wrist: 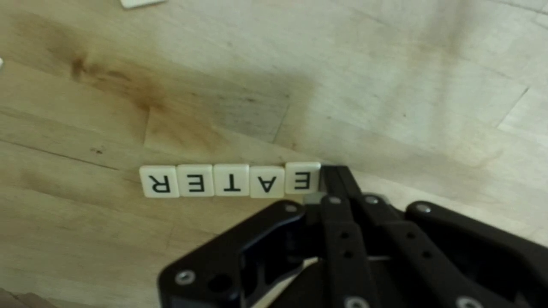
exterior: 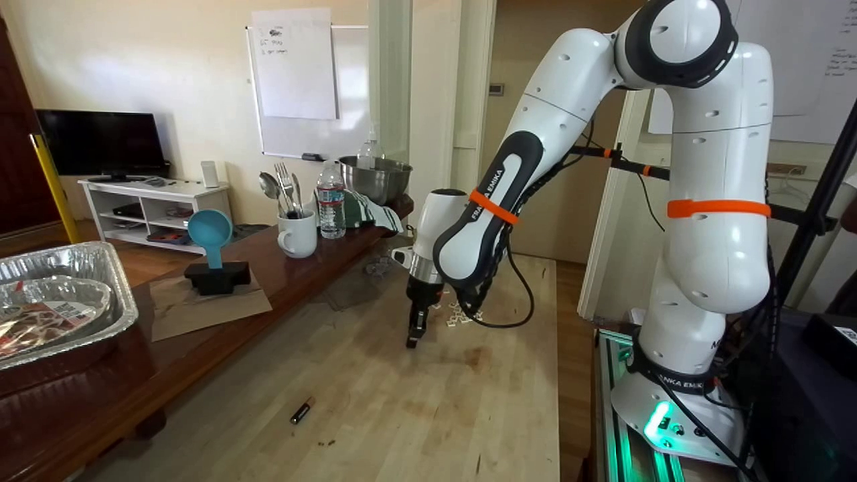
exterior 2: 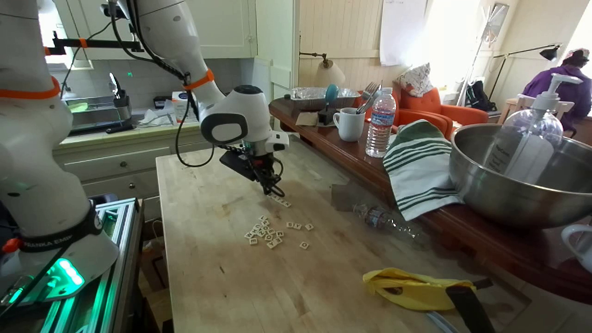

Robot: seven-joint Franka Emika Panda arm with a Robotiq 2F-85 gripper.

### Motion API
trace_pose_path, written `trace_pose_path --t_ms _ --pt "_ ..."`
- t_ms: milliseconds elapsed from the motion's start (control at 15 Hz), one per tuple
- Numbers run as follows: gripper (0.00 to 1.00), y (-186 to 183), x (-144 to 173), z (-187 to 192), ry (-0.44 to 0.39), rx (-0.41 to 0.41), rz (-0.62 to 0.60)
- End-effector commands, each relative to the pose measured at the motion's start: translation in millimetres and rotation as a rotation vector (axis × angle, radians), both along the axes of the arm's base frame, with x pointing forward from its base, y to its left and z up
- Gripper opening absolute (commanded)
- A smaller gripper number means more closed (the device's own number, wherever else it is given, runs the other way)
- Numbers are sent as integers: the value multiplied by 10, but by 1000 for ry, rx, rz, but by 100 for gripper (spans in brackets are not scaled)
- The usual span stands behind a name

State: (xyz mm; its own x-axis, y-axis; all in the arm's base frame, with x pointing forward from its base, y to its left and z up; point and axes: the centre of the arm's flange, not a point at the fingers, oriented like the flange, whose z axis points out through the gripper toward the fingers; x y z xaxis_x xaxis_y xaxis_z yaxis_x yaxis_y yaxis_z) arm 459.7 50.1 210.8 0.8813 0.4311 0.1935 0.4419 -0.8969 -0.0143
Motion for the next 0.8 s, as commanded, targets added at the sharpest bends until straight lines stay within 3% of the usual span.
trace_pose_path --t_ms 0,467,733 --pt "0 14 10 13 -11 4 -11" --pt "0 72 -66 323 -52 11 -5" --pt "0 -246 -106 509 -77 -12 -70"
